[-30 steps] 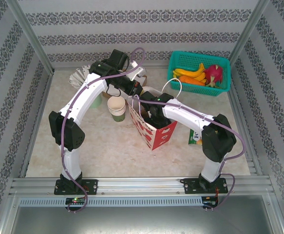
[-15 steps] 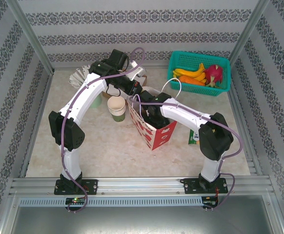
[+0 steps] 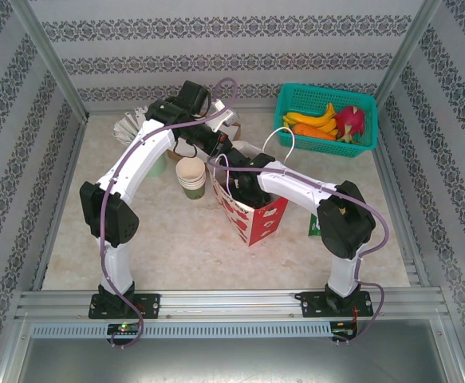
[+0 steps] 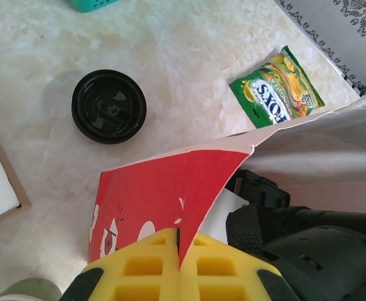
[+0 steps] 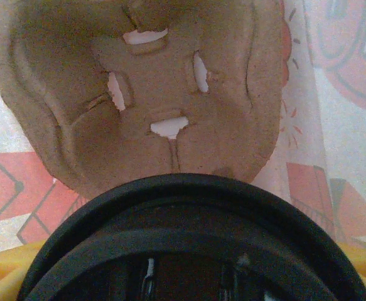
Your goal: Pack the takeout coffee
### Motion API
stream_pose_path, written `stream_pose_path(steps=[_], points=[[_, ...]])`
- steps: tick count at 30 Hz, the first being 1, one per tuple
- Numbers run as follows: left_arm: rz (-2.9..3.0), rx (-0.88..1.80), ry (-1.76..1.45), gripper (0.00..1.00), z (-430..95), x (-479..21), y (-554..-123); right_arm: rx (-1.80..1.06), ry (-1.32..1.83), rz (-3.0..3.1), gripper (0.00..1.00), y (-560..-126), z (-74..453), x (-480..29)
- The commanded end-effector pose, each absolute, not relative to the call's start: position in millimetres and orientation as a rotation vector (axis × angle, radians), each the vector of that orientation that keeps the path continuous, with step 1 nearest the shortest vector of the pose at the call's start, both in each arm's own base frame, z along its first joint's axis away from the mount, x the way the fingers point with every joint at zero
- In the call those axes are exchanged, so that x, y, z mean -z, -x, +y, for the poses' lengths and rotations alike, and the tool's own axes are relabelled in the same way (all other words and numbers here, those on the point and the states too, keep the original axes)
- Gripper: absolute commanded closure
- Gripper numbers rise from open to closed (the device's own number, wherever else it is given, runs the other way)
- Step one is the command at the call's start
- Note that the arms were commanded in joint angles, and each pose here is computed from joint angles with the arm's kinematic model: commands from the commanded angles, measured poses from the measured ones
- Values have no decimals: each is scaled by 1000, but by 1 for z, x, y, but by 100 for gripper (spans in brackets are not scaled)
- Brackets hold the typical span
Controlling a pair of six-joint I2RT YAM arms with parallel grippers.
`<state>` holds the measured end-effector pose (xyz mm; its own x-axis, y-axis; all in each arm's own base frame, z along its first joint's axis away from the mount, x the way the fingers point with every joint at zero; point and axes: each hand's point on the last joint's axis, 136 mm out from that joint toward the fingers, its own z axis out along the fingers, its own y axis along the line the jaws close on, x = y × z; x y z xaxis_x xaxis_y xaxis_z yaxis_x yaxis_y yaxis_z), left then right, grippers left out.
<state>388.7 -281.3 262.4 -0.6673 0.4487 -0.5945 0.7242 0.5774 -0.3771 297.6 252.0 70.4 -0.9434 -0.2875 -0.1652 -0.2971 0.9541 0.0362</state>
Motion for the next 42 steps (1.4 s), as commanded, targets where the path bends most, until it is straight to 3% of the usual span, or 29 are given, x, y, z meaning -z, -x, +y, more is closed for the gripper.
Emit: stream_pose_path(steps=[1, 25, 42], points=[[2317, 908, -955, 100, -286, -279, -383, 242, 508, 3242, 31, -240, 202, -3], [2320, 908, -954, 100, -286, -276, -384, 166, 491, 3178, 31, -252, 214, -32], [2323, 904, -955, 100, -286, -276, -384, 177, 486, 3198, 30, -248, 213, -25]])
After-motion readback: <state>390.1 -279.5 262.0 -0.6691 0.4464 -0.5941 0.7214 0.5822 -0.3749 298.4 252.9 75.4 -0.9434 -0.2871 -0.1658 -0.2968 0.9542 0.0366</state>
